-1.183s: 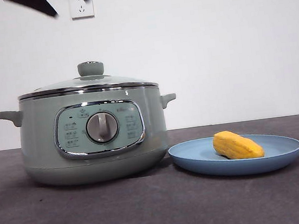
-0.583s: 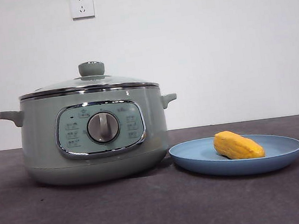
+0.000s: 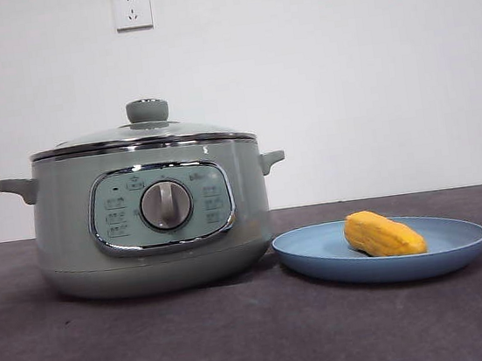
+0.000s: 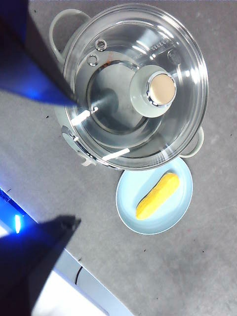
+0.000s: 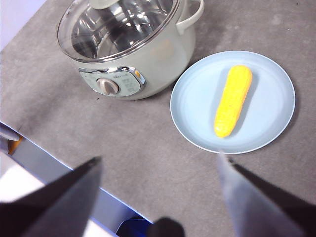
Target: Take the corn out from the steamer,put the corn on the plate,close the lid
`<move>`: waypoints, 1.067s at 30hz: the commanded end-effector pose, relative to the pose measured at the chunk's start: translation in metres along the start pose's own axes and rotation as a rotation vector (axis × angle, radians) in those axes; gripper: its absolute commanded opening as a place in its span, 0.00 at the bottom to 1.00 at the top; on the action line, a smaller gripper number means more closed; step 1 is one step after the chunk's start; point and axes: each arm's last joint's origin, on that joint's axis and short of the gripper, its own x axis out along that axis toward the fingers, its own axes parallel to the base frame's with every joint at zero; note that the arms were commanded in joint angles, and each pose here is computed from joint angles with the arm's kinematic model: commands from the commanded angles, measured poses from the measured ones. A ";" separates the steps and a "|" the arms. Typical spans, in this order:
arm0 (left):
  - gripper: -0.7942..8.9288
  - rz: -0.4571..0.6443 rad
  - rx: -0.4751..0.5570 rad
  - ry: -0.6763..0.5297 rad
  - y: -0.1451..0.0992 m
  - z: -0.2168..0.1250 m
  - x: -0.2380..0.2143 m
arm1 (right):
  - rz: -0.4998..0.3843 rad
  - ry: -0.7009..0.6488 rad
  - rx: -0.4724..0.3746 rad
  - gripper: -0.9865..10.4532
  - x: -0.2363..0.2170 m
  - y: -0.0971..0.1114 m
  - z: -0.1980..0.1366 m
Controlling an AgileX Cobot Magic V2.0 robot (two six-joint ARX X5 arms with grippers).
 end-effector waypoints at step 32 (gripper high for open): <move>0.08 0.042 0.045 -0.052 0.002 0.004 -0.002 | -0.002 0.004 -0.016 0.09 0.001 0.000 -0.001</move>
